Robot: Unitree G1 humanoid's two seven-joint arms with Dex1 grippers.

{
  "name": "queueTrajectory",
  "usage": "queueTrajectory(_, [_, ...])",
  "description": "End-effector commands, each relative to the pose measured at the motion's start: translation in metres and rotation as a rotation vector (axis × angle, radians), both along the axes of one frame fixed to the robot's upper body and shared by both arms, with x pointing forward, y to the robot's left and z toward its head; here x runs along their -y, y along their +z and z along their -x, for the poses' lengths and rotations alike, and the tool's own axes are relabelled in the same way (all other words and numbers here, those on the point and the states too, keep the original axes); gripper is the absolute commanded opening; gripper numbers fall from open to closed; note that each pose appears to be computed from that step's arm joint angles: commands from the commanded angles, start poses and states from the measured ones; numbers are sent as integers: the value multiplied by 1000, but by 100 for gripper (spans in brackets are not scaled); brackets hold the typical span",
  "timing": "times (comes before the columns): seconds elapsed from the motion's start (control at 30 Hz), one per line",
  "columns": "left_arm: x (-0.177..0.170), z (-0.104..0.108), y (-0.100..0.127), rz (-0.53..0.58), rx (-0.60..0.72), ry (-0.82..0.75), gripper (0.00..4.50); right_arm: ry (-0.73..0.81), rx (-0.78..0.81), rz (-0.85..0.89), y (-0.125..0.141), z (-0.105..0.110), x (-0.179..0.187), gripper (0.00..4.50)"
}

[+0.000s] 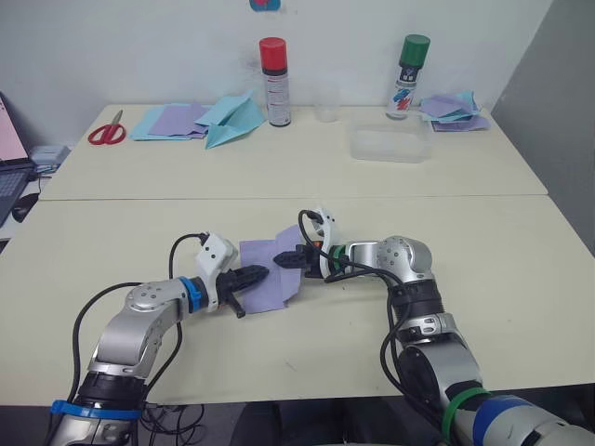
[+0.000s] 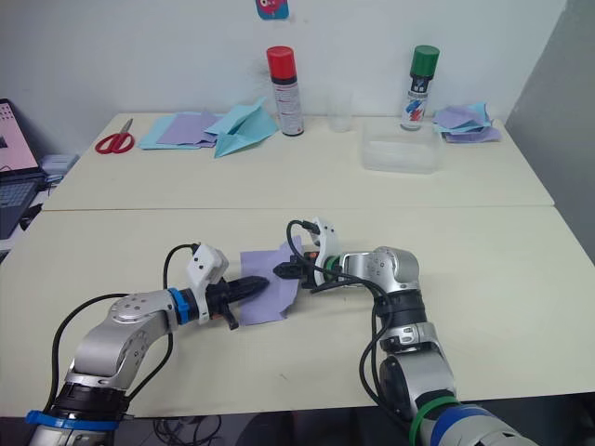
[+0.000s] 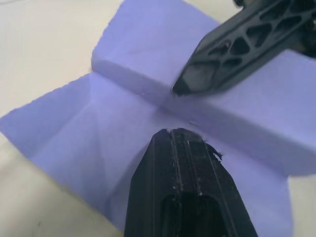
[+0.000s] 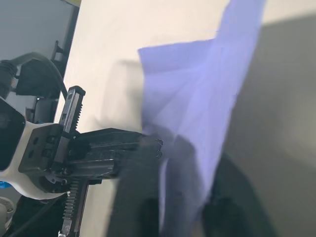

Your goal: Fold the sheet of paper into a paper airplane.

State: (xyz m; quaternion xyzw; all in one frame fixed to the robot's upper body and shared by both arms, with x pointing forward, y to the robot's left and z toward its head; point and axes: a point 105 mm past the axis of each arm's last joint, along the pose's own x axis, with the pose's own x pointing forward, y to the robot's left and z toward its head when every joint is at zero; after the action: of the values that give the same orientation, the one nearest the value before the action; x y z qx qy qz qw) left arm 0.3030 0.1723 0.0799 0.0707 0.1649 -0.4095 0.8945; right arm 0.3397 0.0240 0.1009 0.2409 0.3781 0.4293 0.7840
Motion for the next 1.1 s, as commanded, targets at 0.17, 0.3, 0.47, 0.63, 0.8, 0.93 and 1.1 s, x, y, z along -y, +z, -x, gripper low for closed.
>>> queueTrajectory(0.17, [14, 0, -1, -17, 12, -49, 0, 33, -25, -34, 6, 14, 8, 3])
queueTrajectory(0.3, [19, 1, -5, -34, -1, -64, 0, 28, -42, -20, 2, 23, 17, 3])
queueTrajectory(0.47, [18, 9, -24, -119, -58, -100, 0, -12, -64, 1, -7, 29, 32, 3])
queueTrajectory(0.63, [20, 17, -31, -132, -106, -136, 0, -59, -56, 33, -15, 28, 43, 3])
queueTrajectory(0.8, [26, 16, -23, -99, -107, -160, 0, -82, -36, 60, -17, 24, 54, 3])
queueTrajectory(0.93, [36, 17, -19, -64, -115, -193, 0, -62, -30, 61, -16, 25, 58, 3])
queueTrajectory(1.1, [54, 16, -9, 1, -101, -224, 0, 42, -46, 25, -8, 34, 62, 3])
